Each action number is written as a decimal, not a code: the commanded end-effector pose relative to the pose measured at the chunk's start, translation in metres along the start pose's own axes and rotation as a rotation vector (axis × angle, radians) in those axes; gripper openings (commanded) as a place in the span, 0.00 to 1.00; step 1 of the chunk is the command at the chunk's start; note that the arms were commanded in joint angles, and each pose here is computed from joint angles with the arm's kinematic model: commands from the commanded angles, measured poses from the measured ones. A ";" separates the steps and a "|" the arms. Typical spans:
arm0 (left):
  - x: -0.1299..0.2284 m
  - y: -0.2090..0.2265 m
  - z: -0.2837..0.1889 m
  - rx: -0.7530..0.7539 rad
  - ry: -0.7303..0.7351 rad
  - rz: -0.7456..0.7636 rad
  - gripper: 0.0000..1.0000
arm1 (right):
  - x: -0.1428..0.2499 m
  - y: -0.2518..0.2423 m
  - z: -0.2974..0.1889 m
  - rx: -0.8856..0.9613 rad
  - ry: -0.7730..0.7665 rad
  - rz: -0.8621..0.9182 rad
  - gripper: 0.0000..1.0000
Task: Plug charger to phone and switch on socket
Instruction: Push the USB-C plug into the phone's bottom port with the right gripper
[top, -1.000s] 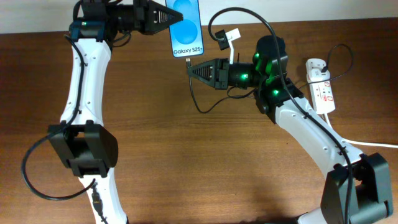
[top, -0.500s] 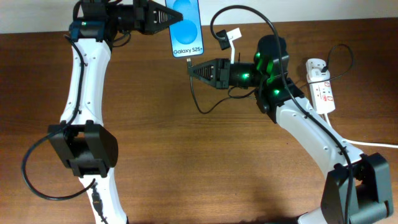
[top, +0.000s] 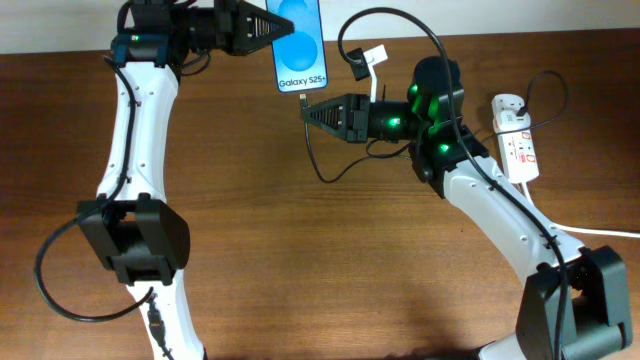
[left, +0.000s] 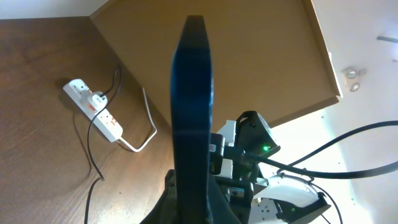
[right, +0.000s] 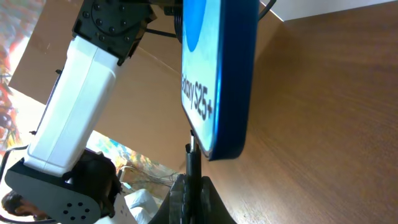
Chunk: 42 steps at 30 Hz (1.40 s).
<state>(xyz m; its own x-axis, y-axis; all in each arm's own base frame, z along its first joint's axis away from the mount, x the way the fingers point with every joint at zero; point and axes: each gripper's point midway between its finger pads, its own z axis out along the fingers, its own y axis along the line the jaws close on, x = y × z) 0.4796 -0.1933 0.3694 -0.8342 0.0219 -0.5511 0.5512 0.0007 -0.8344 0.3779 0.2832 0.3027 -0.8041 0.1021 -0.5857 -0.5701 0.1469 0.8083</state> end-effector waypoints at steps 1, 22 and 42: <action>0.001 -0.007 -0.001 0.027 0.015 0.025 0.00 | -0.007 0.012 -0.001 -0.011 -0.014 -0.043 0.04; 0.002 -0.008 0.004 0.032 0.024 0.002 0.00 | -0.014 0.009 -0.006 0.002 -0.039 -0.049 0.04; 0.003 -0.009 0.008 0.037 0.031 0.004 0.00 | -0.010 0.011 -0.002 -0.003 -0.026 -0.042 0.04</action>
<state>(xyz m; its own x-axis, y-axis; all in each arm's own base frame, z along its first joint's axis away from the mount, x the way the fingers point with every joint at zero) 0.4777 -0.1981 0.3695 -0.8360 0.0301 -0.5479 0.5480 -0.0046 -0.8365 0.3815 0.2801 0.3038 -0.7980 0.1155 -0.5916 -0.5738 0.1546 0.8042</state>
